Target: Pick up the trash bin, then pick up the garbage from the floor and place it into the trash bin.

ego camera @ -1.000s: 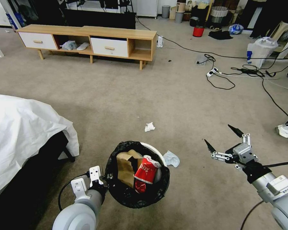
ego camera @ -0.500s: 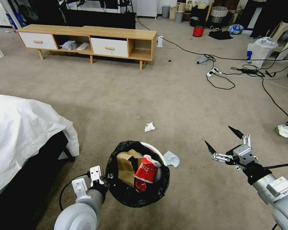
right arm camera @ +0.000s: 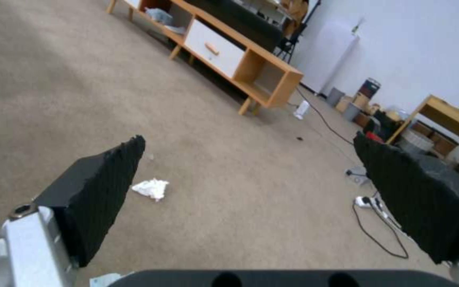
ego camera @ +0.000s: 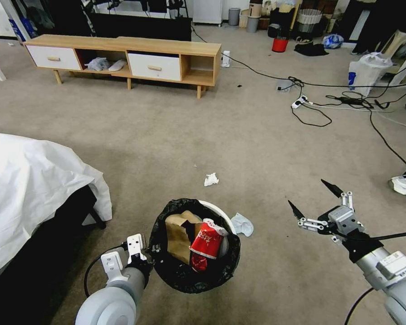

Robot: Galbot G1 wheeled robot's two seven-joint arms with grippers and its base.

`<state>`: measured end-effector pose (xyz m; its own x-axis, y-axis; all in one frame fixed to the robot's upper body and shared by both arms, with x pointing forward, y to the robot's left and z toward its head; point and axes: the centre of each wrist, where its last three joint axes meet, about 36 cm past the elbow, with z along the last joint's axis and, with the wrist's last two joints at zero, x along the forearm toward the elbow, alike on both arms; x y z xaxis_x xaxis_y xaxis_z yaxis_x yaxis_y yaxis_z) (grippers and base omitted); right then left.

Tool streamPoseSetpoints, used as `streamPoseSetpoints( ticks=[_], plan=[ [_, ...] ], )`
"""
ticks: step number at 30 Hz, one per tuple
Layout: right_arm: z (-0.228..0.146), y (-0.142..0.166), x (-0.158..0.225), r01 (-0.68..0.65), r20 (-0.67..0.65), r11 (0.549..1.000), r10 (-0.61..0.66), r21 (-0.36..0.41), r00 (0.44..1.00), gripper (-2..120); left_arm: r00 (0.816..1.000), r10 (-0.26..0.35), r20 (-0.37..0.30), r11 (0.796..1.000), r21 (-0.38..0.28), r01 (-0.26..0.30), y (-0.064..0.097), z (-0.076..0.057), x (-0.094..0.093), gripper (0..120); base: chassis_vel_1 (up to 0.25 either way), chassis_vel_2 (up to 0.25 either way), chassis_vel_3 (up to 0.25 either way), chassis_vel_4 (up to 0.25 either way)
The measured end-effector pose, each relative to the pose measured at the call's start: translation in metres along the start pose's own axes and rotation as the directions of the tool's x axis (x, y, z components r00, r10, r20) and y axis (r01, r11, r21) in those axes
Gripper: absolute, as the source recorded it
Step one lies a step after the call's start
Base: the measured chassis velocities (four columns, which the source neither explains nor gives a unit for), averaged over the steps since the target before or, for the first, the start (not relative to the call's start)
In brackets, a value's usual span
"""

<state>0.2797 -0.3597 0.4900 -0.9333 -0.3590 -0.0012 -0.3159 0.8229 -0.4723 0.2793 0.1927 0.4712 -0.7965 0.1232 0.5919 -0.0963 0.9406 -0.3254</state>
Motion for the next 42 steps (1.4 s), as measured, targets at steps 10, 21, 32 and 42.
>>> streamPoseSetpoints(
  ticks=[10,21,32,42],
  plan=[
    [-0.0002,0.0004,-0.0004,0.007,0.001,1.000,-0.007,-0.002,1.000,100,1.000,-0.004,0.002,1.000,-0.003,0.004,0.0004,-0.0007,0.0009,1,0.036,0.034,0.038,0.036],
    [-0.0001,0.0008,-0.0013,0.010,0.002,1.000,-0.010,-0.004,1.000,100,1.000,-0.020,0.006,1.000,-0.007,0.020,0.0007,0.0002,0.0013,1,0.054,0.066,0.056,0.058],
    [0.0010,0.0003,-0.0026,0.016,0.001,1.000,-0.016,-0.005,1.000,100,1.000,-0.025,0.009,1.000,0.005,0.025,0.0014,-0.0004,0.0013,1,0.000,0.000,0.000,0.000],
    [0.0016,-0.0002,-0.0029,0.014,0.000,1.000,-0.014,-0.007,1.000,100,0.999,-0.036,0.019,0.999,0.000,0.036,0.0020,-0.0003,-0.0014,1,0.000,0.000,0.000,0.000]
  ],
)
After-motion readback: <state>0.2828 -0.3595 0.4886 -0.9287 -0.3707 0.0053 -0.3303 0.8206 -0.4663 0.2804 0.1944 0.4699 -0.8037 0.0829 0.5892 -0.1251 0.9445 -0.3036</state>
